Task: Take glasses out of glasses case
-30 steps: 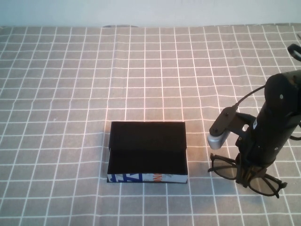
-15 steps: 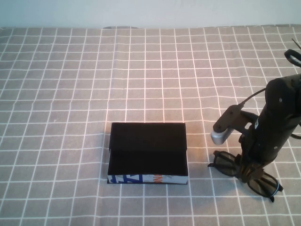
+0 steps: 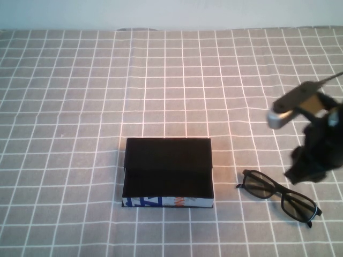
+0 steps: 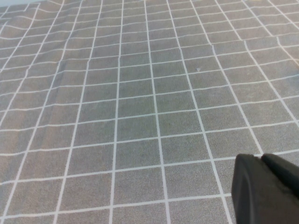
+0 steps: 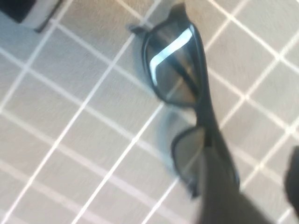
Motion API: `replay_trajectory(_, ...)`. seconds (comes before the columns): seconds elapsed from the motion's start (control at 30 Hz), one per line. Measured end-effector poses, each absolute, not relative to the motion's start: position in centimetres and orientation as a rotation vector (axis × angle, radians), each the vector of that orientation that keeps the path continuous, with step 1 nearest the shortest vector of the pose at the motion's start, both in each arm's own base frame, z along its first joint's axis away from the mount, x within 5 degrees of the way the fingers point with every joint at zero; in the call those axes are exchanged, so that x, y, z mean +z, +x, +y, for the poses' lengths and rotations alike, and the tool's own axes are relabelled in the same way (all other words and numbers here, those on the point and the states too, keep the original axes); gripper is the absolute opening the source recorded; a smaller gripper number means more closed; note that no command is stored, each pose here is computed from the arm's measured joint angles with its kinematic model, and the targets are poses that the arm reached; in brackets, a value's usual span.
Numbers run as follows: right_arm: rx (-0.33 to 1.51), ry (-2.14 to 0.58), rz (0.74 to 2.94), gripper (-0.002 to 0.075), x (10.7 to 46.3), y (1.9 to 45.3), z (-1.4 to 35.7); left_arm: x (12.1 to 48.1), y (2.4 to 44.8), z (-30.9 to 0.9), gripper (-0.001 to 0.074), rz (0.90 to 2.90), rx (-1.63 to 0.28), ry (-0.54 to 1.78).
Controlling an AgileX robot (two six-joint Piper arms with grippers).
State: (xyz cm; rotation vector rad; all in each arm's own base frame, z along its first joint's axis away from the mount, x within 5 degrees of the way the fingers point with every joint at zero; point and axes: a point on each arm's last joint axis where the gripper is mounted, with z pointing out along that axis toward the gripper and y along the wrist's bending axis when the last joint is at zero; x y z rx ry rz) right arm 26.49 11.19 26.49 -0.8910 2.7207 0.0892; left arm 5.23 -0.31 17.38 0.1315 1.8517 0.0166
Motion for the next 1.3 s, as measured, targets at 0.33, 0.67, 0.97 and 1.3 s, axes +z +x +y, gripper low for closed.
replay_trajectory(0.33,0.332,-0.591,2.578,-0.0011,31.1,16.1,8.1,17.4,5.2,-0.3,-0.0004,1.852,0.017,0.132)
replay_trajectory(0.67,0.546,-0.478,2.241,-0.0016,31.3,6.9,5.3,17.4,5.2,-0.3,-0.0005,1.852,0.017,0.132)
replay_trajectory(0.97,0.404,-0.405,2.041,-0.0016,27.3,6.7,3.9,17.4,5.2,-0.3,-0.0004,1.852,0.017,0.132)
replay_trajectory(1.3,0.138,0.037,1.777,-0.0016,18.8,7.5,0.6,17.4,5.2,-0.3,-0.0004,1.852,0.017,0.132)
